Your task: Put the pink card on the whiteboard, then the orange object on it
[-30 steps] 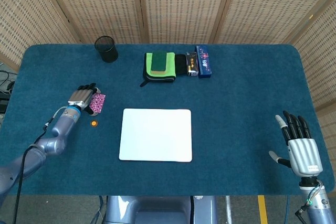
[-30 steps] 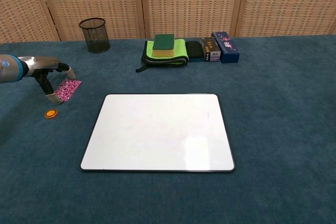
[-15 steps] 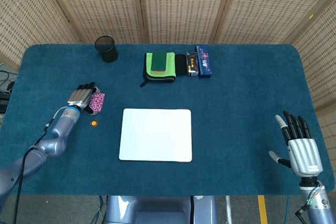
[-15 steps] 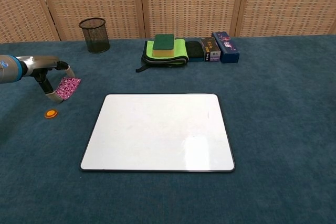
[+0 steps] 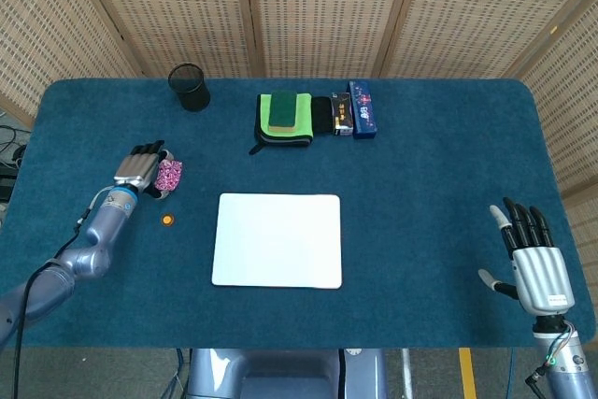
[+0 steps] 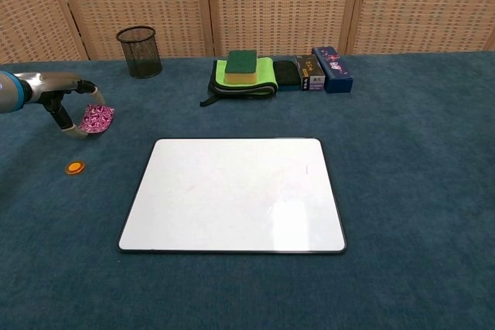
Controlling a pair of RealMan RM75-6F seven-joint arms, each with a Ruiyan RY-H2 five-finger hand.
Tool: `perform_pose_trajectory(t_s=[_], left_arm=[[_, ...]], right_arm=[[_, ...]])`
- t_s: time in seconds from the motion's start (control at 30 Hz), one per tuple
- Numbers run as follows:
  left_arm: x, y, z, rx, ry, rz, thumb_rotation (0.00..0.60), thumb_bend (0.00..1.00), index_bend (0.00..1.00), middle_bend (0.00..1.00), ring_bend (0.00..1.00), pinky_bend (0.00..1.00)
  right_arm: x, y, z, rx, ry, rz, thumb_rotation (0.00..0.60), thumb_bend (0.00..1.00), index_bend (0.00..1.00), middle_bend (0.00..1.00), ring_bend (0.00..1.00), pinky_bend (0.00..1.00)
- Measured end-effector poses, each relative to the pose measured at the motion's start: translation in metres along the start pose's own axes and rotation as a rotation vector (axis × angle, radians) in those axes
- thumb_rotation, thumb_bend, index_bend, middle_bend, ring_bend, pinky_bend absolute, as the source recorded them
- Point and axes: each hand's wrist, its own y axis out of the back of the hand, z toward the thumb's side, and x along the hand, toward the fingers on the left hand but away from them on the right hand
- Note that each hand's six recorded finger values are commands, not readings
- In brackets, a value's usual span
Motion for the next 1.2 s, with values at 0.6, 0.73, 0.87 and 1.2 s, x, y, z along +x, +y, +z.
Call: perform_pose_trajectory(t_s=[0.6,0.73,0.87,1.2], left_arm=[[-0.042,0.029,0.062,-0.014,-0.208,0.046,0.600,0.26,0.47,0.00,0.00,0.00],[-0.061,0.028,0.091,0.008,-0.294,0.045,0.600,0.26,0.46,0.00,0.00,0.00],[-0.078,0.026,0.115,0.036,-0.361,0.041,0.600,0.25,0.46,0.00,0.00,0.00],[-0.098,0.001,0.165,0.108,-0.466,-0.007,0.600,0.24,0.44,0.00,0.00,0.00]], right_arm=[[0.000,0.000,0.000,-0.006,0.001,-0.002,0.600,0.00,0.00,0.00,0.00,0.00],[0.000,0.001,0.000,-0.009,0.000,-0.003,0.600,0.00,0.00,0.00,0.00,0.00],[0.000,0.001,-0.001,-0.012,-0.001,-0.001,0.600,0.00,0.00,0.00,0.00,0.00],[0.000,0.001,-0.002,-0.014,0.000,0.000,0.600,0.00,0.00,0.00,0.00,0.00]])
